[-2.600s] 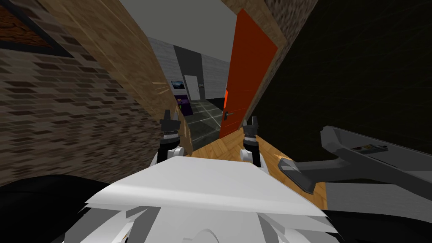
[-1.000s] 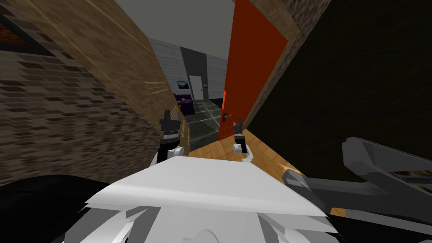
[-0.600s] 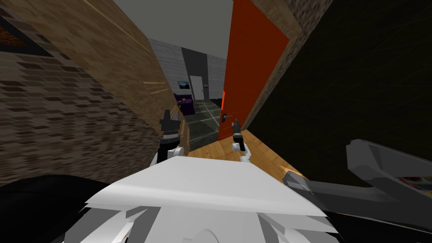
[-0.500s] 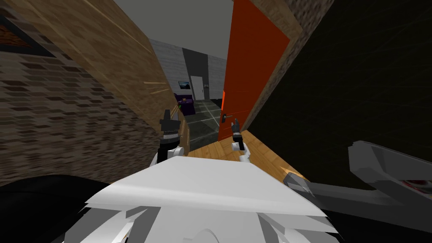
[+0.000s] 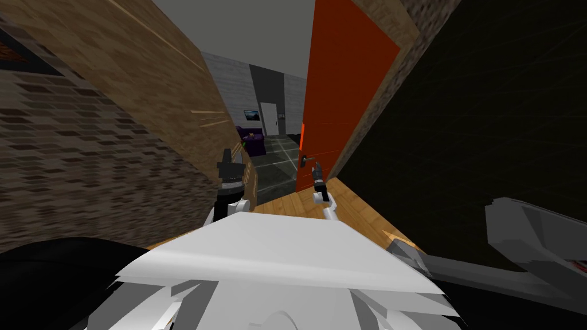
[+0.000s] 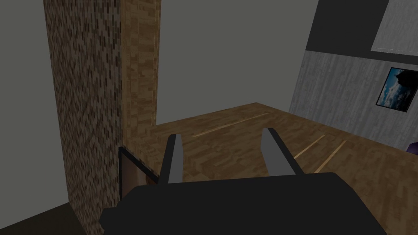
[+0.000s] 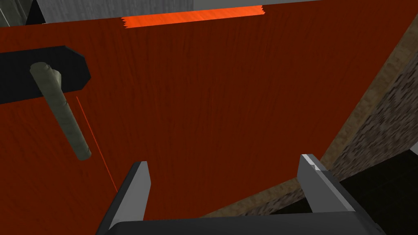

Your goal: Push the door open

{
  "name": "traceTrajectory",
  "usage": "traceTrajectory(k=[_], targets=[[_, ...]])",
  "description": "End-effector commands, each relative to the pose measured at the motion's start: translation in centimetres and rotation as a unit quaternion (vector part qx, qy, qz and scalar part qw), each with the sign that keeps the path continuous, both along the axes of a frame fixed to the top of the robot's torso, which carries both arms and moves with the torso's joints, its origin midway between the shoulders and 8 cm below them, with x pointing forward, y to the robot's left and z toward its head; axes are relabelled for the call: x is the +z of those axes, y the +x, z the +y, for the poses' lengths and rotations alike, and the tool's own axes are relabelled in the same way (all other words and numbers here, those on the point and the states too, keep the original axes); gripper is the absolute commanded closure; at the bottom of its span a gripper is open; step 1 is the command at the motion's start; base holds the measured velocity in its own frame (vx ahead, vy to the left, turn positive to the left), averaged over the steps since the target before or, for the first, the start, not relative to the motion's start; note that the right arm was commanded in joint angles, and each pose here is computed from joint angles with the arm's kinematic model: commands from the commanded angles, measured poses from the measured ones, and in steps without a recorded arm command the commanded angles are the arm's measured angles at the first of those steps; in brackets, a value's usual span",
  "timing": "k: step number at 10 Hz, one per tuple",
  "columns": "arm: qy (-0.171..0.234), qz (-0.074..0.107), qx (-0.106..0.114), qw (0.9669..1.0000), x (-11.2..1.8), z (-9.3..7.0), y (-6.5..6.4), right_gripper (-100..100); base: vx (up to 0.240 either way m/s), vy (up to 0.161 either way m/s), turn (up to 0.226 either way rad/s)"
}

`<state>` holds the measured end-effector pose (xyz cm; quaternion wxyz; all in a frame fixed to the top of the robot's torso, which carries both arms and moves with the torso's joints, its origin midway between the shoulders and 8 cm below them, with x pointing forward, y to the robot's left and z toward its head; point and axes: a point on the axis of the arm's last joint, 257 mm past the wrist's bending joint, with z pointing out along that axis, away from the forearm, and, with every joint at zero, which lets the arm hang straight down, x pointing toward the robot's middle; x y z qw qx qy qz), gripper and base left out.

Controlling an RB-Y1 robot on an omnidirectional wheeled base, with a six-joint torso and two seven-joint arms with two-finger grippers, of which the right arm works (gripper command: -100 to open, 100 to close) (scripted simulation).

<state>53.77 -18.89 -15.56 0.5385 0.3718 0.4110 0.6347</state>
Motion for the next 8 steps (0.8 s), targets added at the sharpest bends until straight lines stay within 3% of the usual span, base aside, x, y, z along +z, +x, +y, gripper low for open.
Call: traceTrajectory(k=[1,3,6,8], targets=[[-0.002,0.01,0.007,0.9999,-0.7,0.9,1.0,-100,0.039,-0.1,0.093],[-0.004,0.026,0.01,0.9996,-2.2,1.3,1.6,-100,0.036,-0.067,0.034],[-0.006,0.036,0.014,0.9992,-3.0,1.8,2.2,-100,0.025,-0.049,0.034],[-0.009,0.046,0.023,0.9987,-3.6,2.9,3.3,-100,0.033,-0.076,0.057]])
